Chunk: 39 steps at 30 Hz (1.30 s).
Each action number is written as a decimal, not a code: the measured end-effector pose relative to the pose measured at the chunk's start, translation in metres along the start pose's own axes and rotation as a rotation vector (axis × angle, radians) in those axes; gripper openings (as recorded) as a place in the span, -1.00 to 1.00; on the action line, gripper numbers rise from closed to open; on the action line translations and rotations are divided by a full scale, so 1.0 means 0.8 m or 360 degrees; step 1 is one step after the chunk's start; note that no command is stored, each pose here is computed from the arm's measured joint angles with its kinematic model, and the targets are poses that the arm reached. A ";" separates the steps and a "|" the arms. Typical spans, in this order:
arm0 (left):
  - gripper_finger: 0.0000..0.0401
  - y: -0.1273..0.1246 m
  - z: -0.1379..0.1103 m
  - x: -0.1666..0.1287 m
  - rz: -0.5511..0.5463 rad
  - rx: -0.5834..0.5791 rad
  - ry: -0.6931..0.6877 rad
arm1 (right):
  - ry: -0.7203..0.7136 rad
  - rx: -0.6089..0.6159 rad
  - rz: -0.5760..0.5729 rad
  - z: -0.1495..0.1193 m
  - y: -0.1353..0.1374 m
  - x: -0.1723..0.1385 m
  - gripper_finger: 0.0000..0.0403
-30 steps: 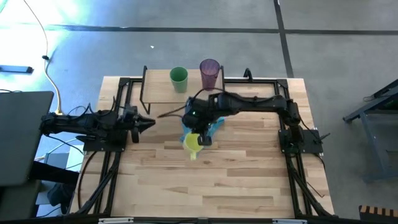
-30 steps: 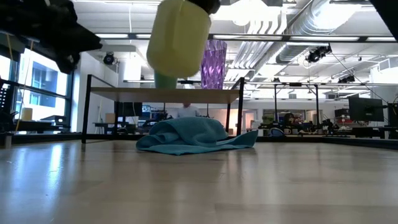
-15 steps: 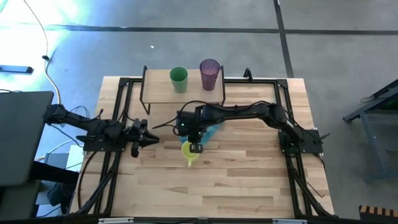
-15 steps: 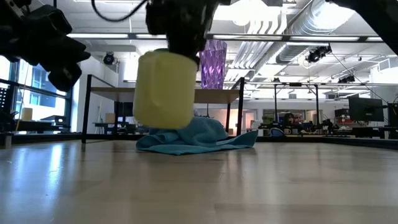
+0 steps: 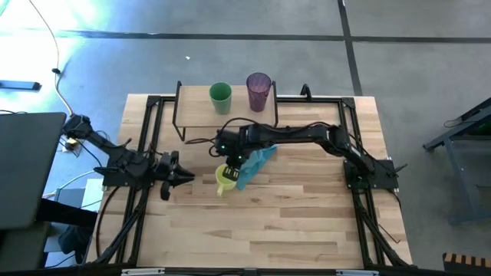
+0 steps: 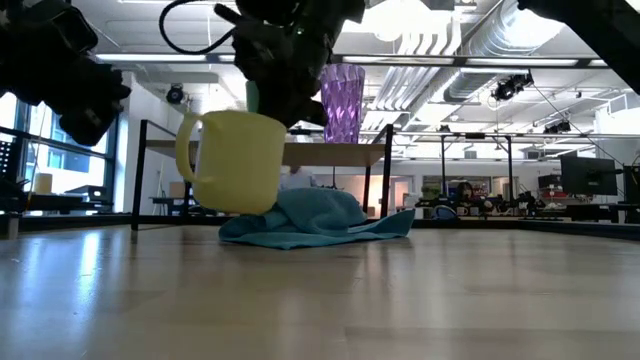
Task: Stack small to large cups/mugs on shelf
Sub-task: Put the yellow mug on the shelf
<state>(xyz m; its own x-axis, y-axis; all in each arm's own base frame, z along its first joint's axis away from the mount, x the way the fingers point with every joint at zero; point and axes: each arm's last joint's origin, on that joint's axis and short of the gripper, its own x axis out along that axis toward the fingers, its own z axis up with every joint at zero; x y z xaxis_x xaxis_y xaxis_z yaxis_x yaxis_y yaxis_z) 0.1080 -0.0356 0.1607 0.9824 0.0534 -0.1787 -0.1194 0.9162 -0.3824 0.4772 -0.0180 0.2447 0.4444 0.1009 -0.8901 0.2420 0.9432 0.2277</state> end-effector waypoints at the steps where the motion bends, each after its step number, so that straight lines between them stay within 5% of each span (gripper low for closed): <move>1: -0.71 -0.001 -0.002 0.000 0.0014 0.0013 0.0008 | -0.0015 0.0024 -0.0027 0.001 -0.002 0.000 -1.00; 12: -0.71 -0.005 -0.014 0.009 0.0242 0.0104 0.0005 | -0.0191 0.0204 -0.0039 0.018 -0.018 -0.003 -1.00; 25: -0.71 -0.009 -0.025 0.022 0.0253 0.0119 0.0087 | -0.0173 0.0259 0.0039 0.023 -0.034 0.043 -1.00; 39: -0.71 -0.005 -0.037 0.027 0.0345 0.0198 0.0170 | -0.0273 0.0285 0.0030 0.032 -0.044 0.044 -1.00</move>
<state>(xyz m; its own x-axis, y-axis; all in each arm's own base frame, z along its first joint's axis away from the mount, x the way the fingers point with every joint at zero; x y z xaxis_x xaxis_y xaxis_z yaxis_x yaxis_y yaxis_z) 0.1253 -0.0500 0.1319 0.9145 0.2174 -0.3413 -0.3001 0.9301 -0.2116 0.5063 -0.0554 0.2153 0.5864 0.0481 -0.8086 0.3745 0.8690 0.3233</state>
